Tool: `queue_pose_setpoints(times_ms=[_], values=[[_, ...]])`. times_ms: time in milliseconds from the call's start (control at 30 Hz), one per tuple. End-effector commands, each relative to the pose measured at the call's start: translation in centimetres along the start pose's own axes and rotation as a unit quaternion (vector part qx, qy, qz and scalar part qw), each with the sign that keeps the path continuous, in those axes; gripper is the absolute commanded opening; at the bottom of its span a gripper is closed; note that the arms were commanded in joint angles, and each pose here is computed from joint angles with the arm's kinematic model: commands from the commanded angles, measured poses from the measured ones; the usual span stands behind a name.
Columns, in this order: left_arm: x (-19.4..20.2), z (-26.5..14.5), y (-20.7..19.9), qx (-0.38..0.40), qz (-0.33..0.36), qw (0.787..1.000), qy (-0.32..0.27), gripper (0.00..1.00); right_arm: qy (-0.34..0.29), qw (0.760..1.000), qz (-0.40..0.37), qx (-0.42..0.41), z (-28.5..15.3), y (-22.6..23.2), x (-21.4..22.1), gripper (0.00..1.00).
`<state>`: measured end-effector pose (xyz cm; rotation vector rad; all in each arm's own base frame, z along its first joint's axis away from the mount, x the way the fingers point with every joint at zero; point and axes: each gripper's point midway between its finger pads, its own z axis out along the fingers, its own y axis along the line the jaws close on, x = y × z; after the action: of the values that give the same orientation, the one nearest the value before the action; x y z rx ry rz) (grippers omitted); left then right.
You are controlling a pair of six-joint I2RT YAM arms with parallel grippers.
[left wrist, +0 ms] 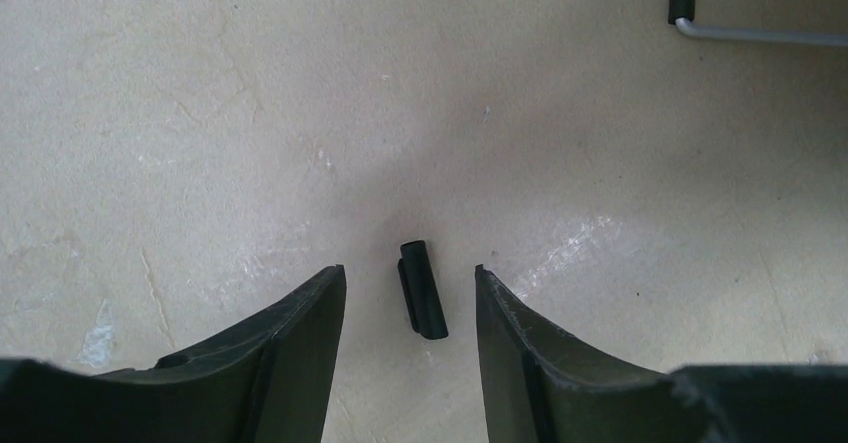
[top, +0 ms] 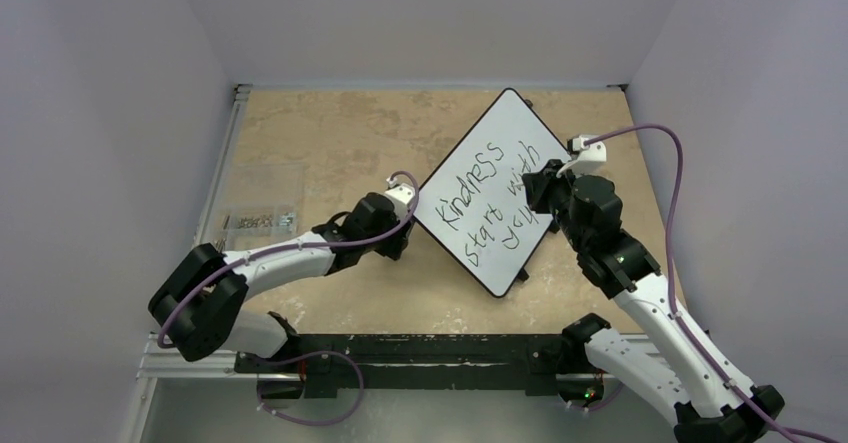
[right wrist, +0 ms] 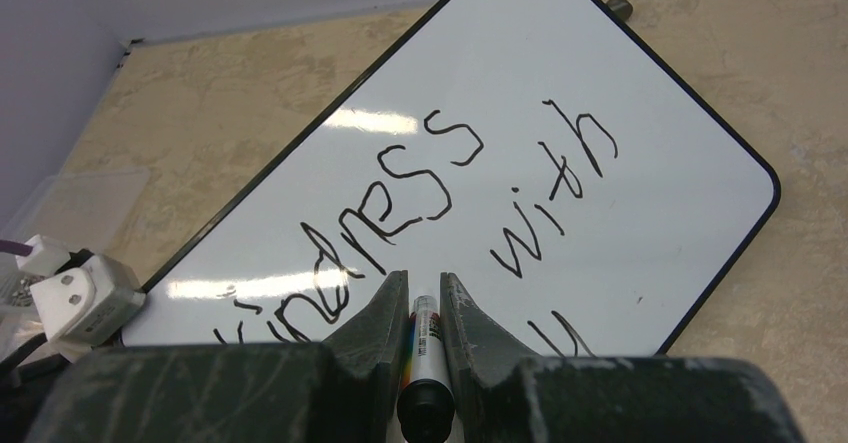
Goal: Write a sentence on the whiteboard
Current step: Pick up the pen cap from the center of the board.
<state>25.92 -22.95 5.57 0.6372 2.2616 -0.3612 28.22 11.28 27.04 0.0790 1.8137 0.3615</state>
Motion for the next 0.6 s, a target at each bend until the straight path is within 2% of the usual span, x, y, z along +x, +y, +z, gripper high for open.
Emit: queue_pose_setpoints(times_ms=[0,167,400,467,567], values=[[-0.5,0.5,-0.2,-0.021,-0.006,1.000,-0.017,0.48,-0.035,0.999,0.011,-0.010,-0.5,0.6,-2.5,0.00],[1.0,1.3,0.3,-0.041,-0.011,0.999,0.006,0.41,-0.037,0.999,0.010,-0.009,-0.5,0.5,-2.5,0.00],[2.8,1.9,0.0,-0.047,-0.011,0.999,0.024,0.40,-0.037,0.999,0.008,-0.007,-0.6,0.5,-2.5,0.00],[2.9,1.6,0.0,-0.047,-0.010,0.999,0.026,0.41,-0.036,0.999,0.008,-0.007,-0.5,0.5,-2.5,0.00],[2.7,0.8,0.0,-0.049,-0.007,0.999,0.020,0.50,-0.035,0.999,0.009,-0.009,-0.5,0.5,-2.4,0.00]])
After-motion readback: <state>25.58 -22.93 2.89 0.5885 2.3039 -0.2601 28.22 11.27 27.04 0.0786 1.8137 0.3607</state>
